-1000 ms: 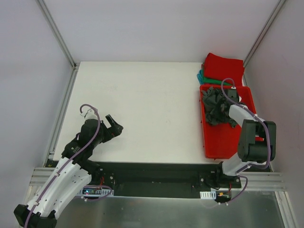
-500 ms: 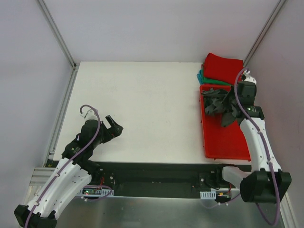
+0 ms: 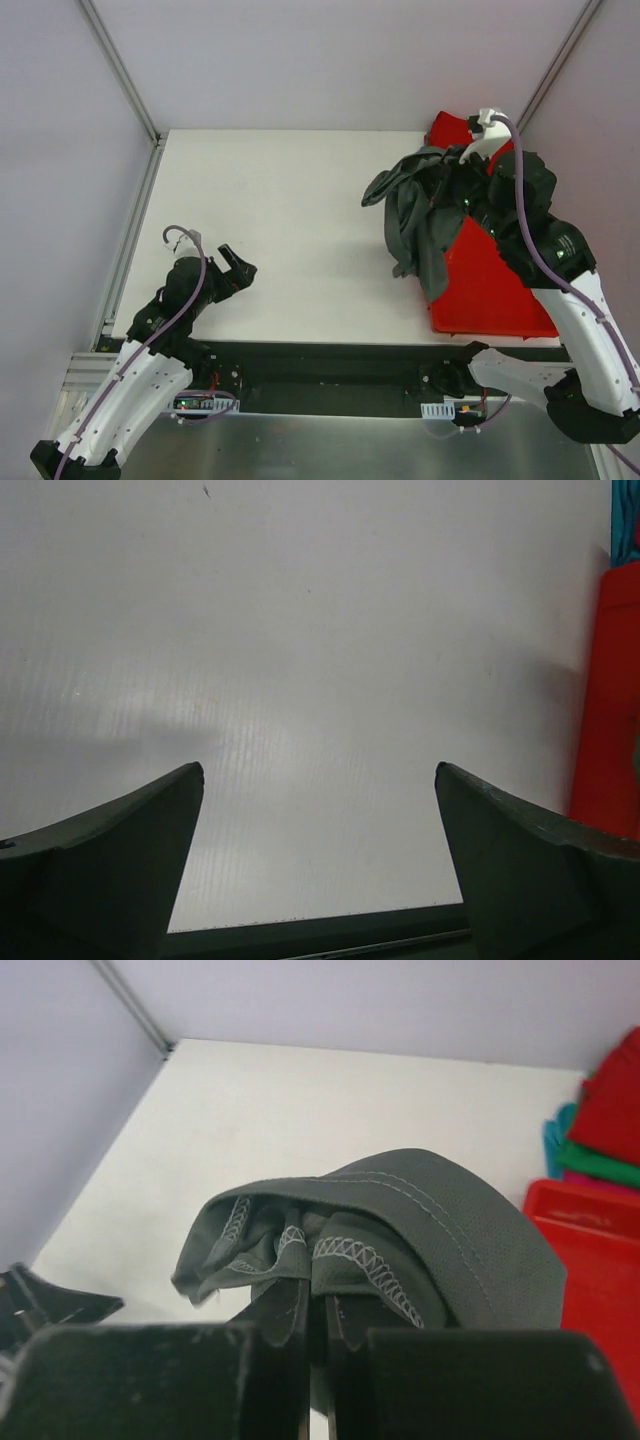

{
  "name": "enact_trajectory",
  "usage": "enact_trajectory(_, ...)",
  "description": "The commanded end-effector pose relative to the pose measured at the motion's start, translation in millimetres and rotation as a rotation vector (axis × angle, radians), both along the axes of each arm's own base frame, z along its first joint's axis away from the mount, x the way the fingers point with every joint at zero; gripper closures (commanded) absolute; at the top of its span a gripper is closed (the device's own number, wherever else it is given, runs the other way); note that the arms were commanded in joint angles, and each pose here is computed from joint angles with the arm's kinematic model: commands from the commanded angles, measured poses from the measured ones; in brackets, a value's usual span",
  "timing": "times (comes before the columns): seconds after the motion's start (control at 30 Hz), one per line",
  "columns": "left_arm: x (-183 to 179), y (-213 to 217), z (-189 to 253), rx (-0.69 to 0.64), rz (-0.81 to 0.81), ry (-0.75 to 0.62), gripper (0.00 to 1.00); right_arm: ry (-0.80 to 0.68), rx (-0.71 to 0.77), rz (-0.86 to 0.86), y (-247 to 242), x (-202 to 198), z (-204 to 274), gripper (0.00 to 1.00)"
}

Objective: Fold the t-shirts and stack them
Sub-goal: Move the tshirt to the center of the board

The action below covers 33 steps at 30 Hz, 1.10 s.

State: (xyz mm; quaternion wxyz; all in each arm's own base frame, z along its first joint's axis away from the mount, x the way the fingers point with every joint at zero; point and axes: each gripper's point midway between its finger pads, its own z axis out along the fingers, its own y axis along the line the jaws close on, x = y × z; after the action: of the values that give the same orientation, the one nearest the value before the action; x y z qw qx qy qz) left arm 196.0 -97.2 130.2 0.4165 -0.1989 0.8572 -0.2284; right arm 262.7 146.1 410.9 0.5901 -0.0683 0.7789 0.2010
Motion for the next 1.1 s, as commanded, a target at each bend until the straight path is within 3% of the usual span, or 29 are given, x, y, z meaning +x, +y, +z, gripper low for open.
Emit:
enact_trajectory(0.0, 4.4, 7.6, 1.1, -0.001, 0.049, -0.035, 0.01, -0.133, 0.034, 0.091, 37.9, -3.8, 56.3, 0.99)
enact_trajectory(0.1, 4.3, 9.1, 4.0, -0.010, 0.058, -0.055, 0.01, -0.220, 0.077, 0.130, 64.1, -6.0, 91.5, 0.99)
enact_trajectory(0.3, 3.2, 23.4, 3.8, 0.000, 0.142, -0.059, 0.01, -0.236, 0.086, 0.181, 123.2, 2.3, 110.3, 0.99)
enact_trajectory(0.47, 0.7, 35.4, -0.2, 0.006, 0.219, -0.043, 0.01, -0.186, 0.134, 0.241, 173.0, 8.8, 104.4, 0.99)
enact_trajectory(0.63, -2.6, 48.7, -7.2, 0.031, 0.299, -0.006, 0.01, -0.111, 0.198, 0.191, 186.9, 20.9, 85.2, 0.99)
enact_trajectory(0.83, -3.0, 49.6, -9.5, 0.047, 0.306, 0.023, 0.01, 0.027, 0.188, 0.078, 165.9, 42.2, 10.5, 0.99)
enact_trajectory(1.0, -4.1, 42.9, -16.5, 0.045, 0.281, 0.072, 0.01, 0.246, 0.208, -0.047, 123.3, 66.2, -94.7, 0.99)
enact_trajectory(1.07, -5.6, 38.6, -21.9, 0.048, 0.259, 0.104, 0.01, 0.316, 0.166, -0.135, 95.8, 72.6, -142.4, 0.92)
